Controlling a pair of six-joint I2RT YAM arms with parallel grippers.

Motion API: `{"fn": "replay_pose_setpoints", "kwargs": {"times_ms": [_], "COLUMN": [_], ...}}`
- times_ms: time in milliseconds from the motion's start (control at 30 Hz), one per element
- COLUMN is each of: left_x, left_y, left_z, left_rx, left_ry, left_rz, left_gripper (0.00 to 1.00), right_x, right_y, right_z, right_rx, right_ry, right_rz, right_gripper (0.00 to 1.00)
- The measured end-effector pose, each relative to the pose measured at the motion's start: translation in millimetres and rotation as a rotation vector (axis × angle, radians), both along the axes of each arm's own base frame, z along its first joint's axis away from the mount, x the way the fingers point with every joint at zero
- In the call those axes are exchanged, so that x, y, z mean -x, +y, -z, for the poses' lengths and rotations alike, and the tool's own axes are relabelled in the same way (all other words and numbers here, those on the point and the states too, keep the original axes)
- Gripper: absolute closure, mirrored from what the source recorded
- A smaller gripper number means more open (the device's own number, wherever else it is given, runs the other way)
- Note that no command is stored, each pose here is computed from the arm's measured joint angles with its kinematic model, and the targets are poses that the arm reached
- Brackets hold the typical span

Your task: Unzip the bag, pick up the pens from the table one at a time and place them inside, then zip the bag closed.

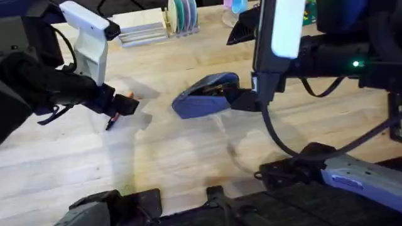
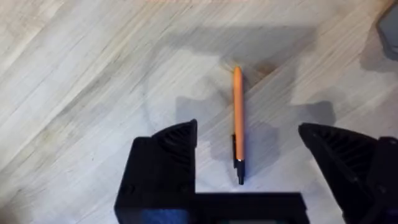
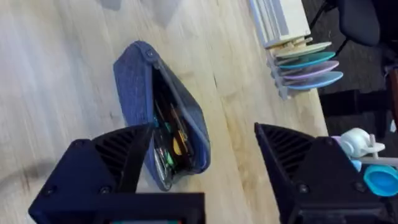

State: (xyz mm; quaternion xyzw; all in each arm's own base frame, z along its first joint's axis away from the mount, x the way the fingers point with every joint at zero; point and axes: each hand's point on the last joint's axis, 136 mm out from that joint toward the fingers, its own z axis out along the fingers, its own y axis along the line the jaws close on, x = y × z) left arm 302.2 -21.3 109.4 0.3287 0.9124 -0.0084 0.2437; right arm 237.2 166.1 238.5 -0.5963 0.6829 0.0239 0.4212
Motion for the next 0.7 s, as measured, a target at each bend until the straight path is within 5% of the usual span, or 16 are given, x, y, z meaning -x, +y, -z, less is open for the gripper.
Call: {"fn": "replay_pose_setpoints", "kwargs": {"times_ms": [200,500,700], "left_x": [-4.6,-7.5,-8.9], "left_y": [0.2,0.4,-0.1], "left_z": [8.3,72.2,73.7], "left_rx": [0.005,0.017,0.021], "left_ry": [0.017,0.208,0.223], "left_rz": [-0.009,-0.015,-0.013], "left_gripper": [0.008,0.009,0.008], "right_x": [2.7,2.9,3.0], "right_y": [-3.9,-4.2,-4.2], "right_z": [5.4,5.8,5.8], "right_rx": [0.021,0.022,0.022], "right_ry": [0.021,0.023,0.023], "right_rz": [0.01,0.011,0.011], "right_gripper": [0.003,0.003,0.003]}}
